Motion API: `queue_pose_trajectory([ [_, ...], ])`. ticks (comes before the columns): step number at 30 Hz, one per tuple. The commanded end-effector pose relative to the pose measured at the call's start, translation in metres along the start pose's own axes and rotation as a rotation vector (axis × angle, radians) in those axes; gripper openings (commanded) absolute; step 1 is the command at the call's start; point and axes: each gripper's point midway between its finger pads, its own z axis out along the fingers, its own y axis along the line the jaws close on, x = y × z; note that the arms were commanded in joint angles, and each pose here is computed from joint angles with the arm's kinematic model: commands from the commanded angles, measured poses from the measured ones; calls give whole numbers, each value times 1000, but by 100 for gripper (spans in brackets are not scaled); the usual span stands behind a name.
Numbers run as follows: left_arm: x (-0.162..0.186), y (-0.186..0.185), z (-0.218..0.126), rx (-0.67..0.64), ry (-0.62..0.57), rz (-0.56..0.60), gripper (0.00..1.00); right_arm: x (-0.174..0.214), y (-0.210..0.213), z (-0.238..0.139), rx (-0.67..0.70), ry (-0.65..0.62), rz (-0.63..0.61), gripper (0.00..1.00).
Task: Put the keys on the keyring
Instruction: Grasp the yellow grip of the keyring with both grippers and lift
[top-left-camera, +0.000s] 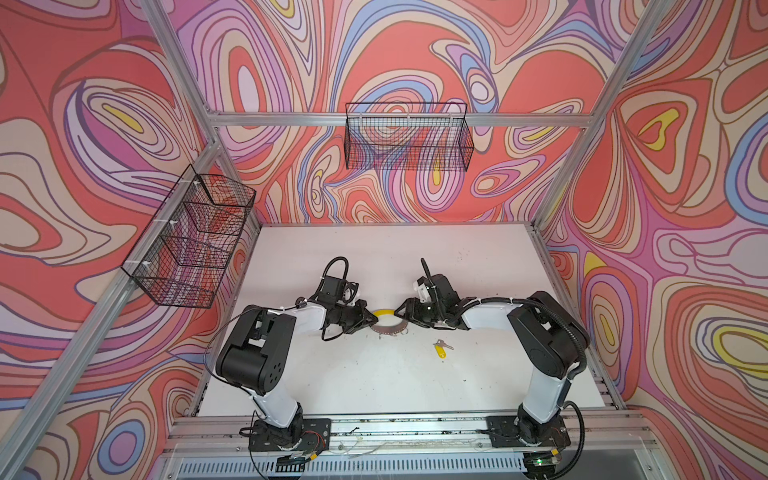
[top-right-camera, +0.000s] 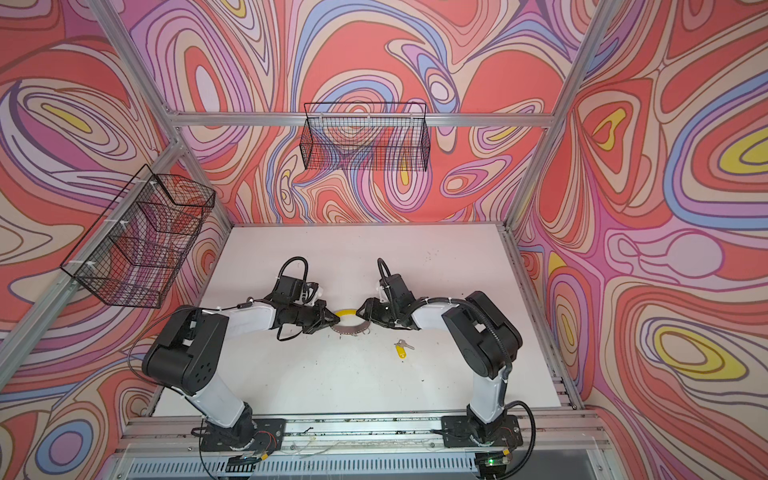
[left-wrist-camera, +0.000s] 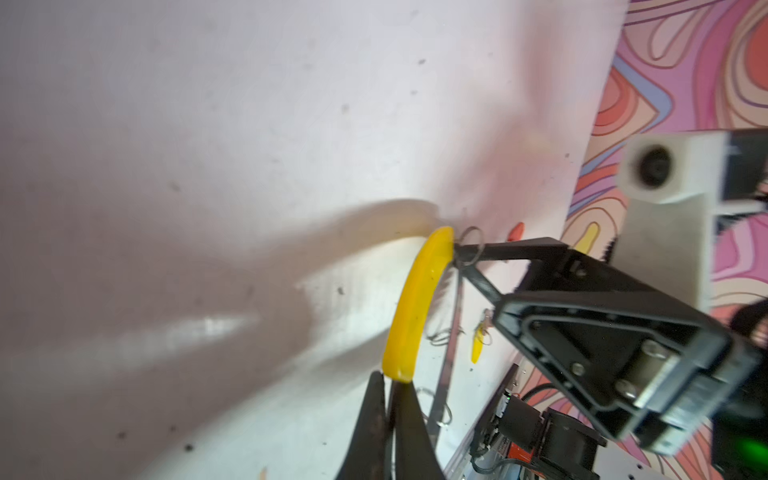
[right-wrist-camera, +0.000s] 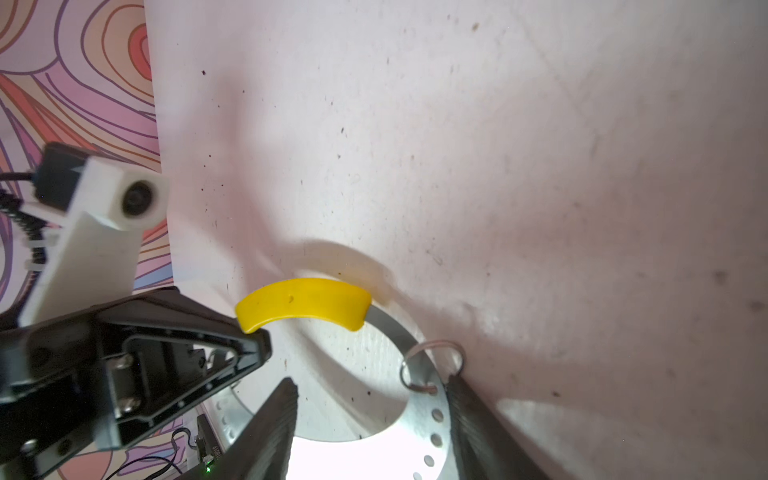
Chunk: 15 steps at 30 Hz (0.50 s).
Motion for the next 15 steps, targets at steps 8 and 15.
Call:
queue_pose_trajectory([
  [8, 2, -64, -53, 128, -46, 128, 0, -19, 62, -60, -131, -50, -189, 80],
  [15, 3, -142, -104, 307, -100, 283, 0, -35, 120, -119, -290, -93, -340, 82],
])
